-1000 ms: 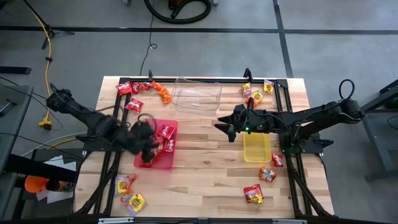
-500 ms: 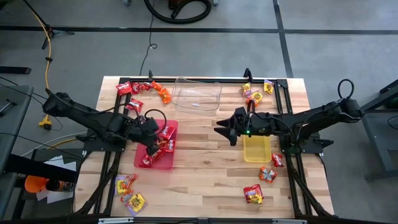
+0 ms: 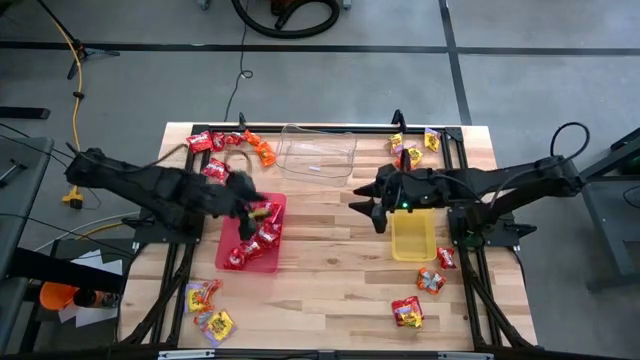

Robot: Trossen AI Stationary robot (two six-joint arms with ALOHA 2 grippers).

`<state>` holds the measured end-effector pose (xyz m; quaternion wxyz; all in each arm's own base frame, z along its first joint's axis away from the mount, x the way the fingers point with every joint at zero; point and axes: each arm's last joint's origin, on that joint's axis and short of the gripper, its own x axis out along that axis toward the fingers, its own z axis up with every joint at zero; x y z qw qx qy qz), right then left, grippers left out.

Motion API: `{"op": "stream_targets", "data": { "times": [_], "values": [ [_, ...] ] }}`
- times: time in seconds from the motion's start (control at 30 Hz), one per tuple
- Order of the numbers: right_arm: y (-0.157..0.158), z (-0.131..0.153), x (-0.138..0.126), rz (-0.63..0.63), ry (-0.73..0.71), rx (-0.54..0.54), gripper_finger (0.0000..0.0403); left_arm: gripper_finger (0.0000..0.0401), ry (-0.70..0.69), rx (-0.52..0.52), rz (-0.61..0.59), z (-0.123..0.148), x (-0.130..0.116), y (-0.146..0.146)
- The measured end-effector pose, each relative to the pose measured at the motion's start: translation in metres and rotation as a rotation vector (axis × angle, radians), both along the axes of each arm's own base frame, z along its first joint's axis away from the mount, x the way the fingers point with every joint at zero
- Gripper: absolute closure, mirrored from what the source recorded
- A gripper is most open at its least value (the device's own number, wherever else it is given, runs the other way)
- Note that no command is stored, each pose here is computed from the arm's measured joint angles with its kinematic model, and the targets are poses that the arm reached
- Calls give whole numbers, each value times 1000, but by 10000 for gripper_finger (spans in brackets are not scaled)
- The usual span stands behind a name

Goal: Sort candy
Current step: Put the yellow candy into the transparent bin

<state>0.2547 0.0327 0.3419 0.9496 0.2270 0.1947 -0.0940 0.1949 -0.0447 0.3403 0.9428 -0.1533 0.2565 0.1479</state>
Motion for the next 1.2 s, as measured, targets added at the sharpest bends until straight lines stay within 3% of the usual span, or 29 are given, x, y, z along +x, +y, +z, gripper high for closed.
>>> {"op": "stream_targets", "data": {
  "times": [0.13,0.23,0.5,0.73,0.97,1.2],
  "values": [
    [8,-1,-7,44,108,89,181,192,-233,125,23,25,6,1],
    [23,-9,-15,100,215,156,181,192,-280,156,37,30,10,4],
    [80,-25,-44,134,436,343,181,192,-270,155,61,27,14,8],
    [126,-47,-49,107,611,547,181,192,-264,160,89,27,15,14],
    [162,-101,-35,165,981,586,181,192,-260,153,82,27,15,17],
    [170,-147,-27,-60,1163,544,181,192,-255,154,81,26,15,16]
  ]
}}
